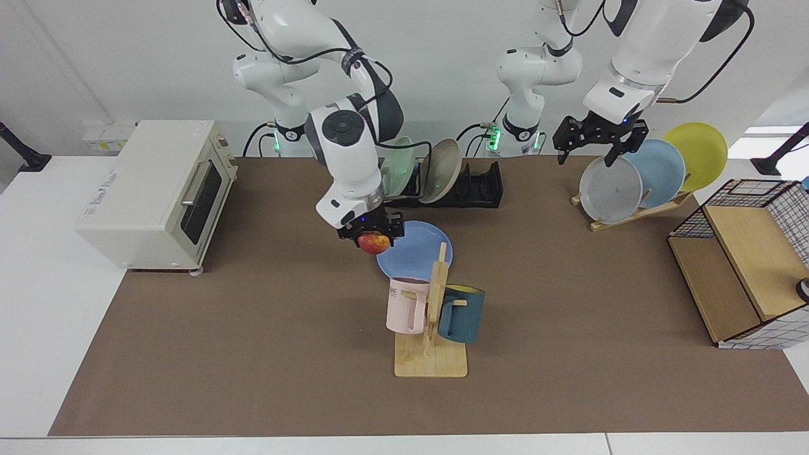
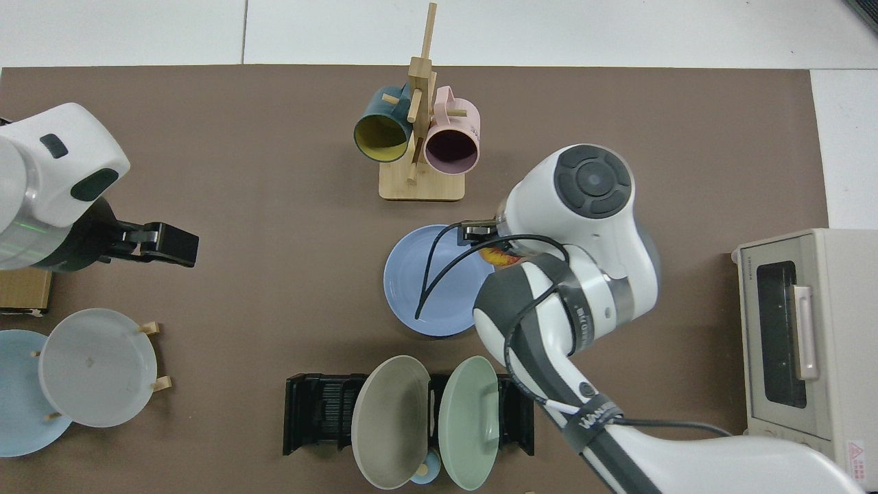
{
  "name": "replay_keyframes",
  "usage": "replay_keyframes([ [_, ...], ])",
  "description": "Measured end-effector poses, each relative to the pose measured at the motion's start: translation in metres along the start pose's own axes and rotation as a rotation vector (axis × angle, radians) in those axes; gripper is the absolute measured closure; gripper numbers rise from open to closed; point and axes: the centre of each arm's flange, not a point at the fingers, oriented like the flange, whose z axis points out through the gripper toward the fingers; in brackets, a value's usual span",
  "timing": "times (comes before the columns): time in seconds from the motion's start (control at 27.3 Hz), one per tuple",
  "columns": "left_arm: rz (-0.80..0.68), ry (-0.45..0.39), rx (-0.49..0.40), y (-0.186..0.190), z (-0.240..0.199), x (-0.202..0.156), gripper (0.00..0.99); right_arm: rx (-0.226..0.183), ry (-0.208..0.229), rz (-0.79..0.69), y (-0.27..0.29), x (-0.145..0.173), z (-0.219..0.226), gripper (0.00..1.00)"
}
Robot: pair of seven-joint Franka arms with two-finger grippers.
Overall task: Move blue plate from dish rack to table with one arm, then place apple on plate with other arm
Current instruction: 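Lower the apple onto the blue plate and open the right gripper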
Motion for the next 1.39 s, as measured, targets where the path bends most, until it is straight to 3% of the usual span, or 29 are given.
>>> replay_keyframes([
  [0.26, 0.005, 0.001, 0.0, -0.005, -0.001, 0.0, 0.0, -0.025, -0.043, 0.044, -0.058, -0.034, 0.044, 0.2],
  [0.4, 0.014, 0.002, 0.0, -0.005, -0.001, 0.0, 0.0, -0.019, -0.031, 0.051, -0.072, -0.04, 0.053, 0.2],
  [1.39, 0.011, 0.002, 0.0, -0.007, -0.002, -0.001, 0.0, -0.053, -0.064, 0.064, -0.071, -0.053, 0.116, 0.2],
])
